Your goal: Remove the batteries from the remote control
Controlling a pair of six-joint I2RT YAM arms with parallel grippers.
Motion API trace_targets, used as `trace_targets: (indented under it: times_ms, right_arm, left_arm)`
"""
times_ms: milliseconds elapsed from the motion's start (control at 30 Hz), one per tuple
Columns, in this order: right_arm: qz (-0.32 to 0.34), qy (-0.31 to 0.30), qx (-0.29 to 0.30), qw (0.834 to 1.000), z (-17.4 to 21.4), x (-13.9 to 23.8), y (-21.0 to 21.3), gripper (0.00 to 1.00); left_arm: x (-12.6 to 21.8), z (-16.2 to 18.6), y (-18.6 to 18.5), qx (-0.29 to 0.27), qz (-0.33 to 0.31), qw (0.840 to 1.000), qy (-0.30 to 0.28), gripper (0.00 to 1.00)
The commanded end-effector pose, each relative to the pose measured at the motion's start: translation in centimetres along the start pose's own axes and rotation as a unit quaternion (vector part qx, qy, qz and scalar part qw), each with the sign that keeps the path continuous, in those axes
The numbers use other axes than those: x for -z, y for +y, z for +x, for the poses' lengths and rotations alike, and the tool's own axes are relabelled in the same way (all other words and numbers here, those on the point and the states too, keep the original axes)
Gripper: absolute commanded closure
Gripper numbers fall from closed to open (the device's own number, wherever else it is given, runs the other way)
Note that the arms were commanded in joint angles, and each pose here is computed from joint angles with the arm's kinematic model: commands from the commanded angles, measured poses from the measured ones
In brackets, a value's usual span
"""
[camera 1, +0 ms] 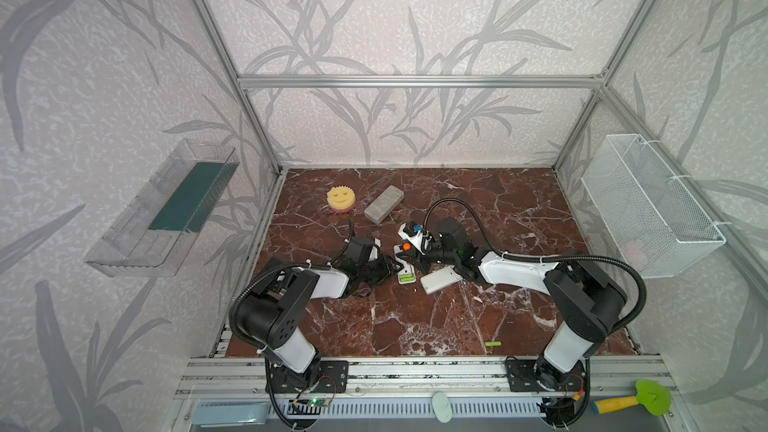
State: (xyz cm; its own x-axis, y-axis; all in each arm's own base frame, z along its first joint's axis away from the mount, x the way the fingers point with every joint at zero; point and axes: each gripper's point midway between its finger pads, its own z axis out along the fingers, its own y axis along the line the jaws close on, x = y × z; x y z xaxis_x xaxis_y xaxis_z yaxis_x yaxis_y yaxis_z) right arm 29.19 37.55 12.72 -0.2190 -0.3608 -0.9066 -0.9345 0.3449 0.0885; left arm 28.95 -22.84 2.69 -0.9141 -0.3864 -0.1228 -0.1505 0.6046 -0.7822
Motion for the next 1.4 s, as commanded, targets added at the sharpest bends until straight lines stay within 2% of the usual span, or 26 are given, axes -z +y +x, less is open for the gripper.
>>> trace_targets:
  times_ms: [0, 100, 200, 367, 500, 600, 800, 1033, 1233, 1367]
  right_arm:
    - [-0.018, 0.080, -0.036, 0.996, 6.2, -0.3, 1.0, 1.00]
    - [0.008, 0.088, -0.038, 0.995, 6.8, 0.0, 0.2, 1.00]
    - [0.066, 0.080, -0.056, 0.993, 6.6, 0.7, -1.5, 1.00]
    - [0.145, 0.041, -0.133, 0.980, 6.2, 1.7, -4.1, 1.00]
    - [0.174, -0.001, -0.201, 0.964, 5.9, 2.2, -5.4, 1.00]
    - [0.181, -0.027, -0.247, 0.951, 5.9, 2.4, -6.2, 1.00]
    - [0.178, -0.064, -0.276, 0.942, 4.2, 3.0, -6.4, 1.00]
    - [0.163, -0.112, -0.338, 0.920, 2.9, 3.6, -7.0, 1.00]
    - [0.162, -0.127, -0.345, 0.916, 2.1, 3.8, -7.4, 1.00]
    - [0.175, -0.133, -0.322, 0.921, 0.5, 5.1, -7.4, 1.00]
  left_arm:
    - [-0.5, 3.7, 4.5, 0.048, -0.067, 0.995, 0.050, 0.61]
    - [-0.6, 3.9, 4.5, 0.049, -0.067, 0.995, 0.053, 0.61]
    - [-0.7, 4.1, 4.5, 0.049, -0.068, 0.995, 0.054, 0.62]
    - [-0.7, 4.8, 4.4, 0.051, -0.068, 0.995, 0.058, 0.63]
    - [-0.7, 5.9, 4.4, 0.054, -0.066, 0.995, 0.061, 0.63]
    - [-0.7, 6.5, 4.6, 0.055, -0.066, 0.994, 0.061, 0.63]
    - [-1.0, 7.1, 4.6, 0.057, -0.060, 0.995, 0.062, 0.64]
    - [-1.5, 7.2, 4.4, 0.059, -0.051, 0.995, 0.061, 0.65]
    - [-1.7, 7.1, 4.2, 0.064, -0.041, 0.996, 0.057, 0.65]
    - [-1.7, 6.9, 4.0, 0.061, -0.039, 0.996, 0.053, 0.65]
